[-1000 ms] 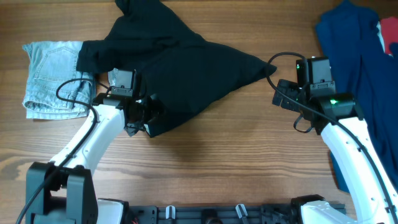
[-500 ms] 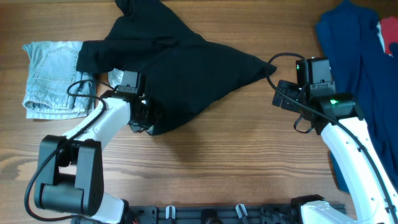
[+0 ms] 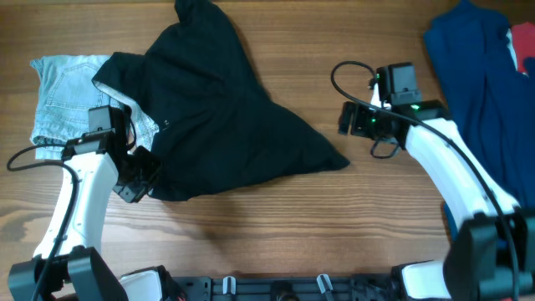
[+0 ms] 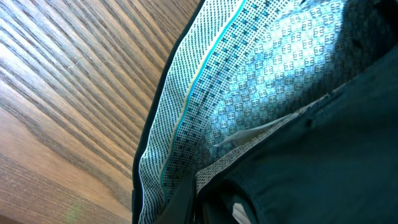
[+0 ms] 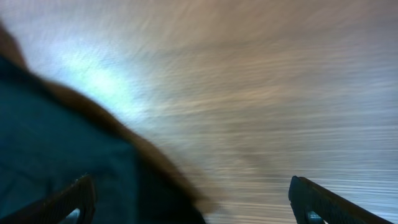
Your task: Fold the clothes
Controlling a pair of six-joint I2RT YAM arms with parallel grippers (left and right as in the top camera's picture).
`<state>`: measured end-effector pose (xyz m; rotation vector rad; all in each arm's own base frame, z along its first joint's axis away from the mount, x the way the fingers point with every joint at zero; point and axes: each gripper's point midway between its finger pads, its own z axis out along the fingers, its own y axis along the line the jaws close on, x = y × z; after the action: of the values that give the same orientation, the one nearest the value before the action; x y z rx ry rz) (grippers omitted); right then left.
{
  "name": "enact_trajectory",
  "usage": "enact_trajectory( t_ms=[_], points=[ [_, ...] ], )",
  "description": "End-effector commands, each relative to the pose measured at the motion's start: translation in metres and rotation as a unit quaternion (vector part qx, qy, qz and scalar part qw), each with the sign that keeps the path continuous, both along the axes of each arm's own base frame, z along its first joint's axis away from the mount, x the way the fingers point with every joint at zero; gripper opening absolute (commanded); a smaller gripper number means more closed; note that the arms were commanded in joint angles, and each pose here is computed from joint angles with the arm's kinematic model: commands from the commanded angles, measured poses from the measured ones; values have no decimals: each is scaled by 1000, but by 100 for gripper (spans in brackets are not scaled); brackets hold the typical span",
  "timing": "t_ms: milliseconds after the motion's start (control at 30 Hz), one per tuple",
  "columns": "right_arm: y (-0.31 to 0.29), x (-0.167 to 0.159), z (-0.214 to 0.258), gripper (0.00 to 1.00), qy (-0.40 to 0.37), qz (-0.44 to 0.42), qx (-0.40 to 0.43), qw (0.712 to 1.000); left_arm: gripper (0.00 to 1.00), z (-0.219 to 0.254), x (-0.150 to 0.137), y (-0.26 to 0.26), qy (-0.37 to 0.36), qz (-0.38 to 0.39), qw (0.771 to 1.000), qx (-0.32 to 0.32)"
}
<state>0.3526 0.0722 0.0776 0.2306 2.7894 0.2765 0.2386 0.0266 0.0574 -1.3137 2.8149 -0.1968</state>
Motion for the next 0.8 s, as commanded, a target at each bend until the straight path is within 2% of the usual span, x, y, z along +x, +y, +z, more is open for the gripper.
enact_trajectory(
  t_ms=[0,100,167,233,333,367,433,467,500,567,667,767],
  points=[
    [51,-14,-18,99,84,-2,159,984,4,2,0,6,-5,-4,1000,14],
    [65,-23,-22,100,119,1,202,972,4,2,1,6,-8,-4,1000,14],
    [61,-27,-25,99,120,15,188,975,4,2,2,6,-10,-4,1000,15],
    [45,-27,-32,98,87,99,115,985,4,2,2,6,-10,-4,1000,15],
    [31,-35,-34,98,80,166,55,981,4,3,3,7,-12,-9,1000,16],
    [30,-40,-33,98,88,161,58,981,4,3,4,7,-14,-11,1000,16],
    [31,-54,-30,100,141,64,85,984,4,3,5,7,-16,-11,1000,17],
    [34,-62,-28,100,176,4,109,978,4,3,5,7,-17,-11,1000,17],
    [41,-66,-26,100,192,-21,133,972,4,3,6,7,-18,-11,1000,17],
    [50,-62,-21,100,187,-16,161,969,4,3,6,7,-18,-11,1000,17],
    [47,-65,-24,99,185,8,146,972,4,3,6,7,-18,-11,1000,17],
    [48,-72,-24,100,211,-38,157,964,4,3,6,7,-19,-11,1000,17]
  ],
)
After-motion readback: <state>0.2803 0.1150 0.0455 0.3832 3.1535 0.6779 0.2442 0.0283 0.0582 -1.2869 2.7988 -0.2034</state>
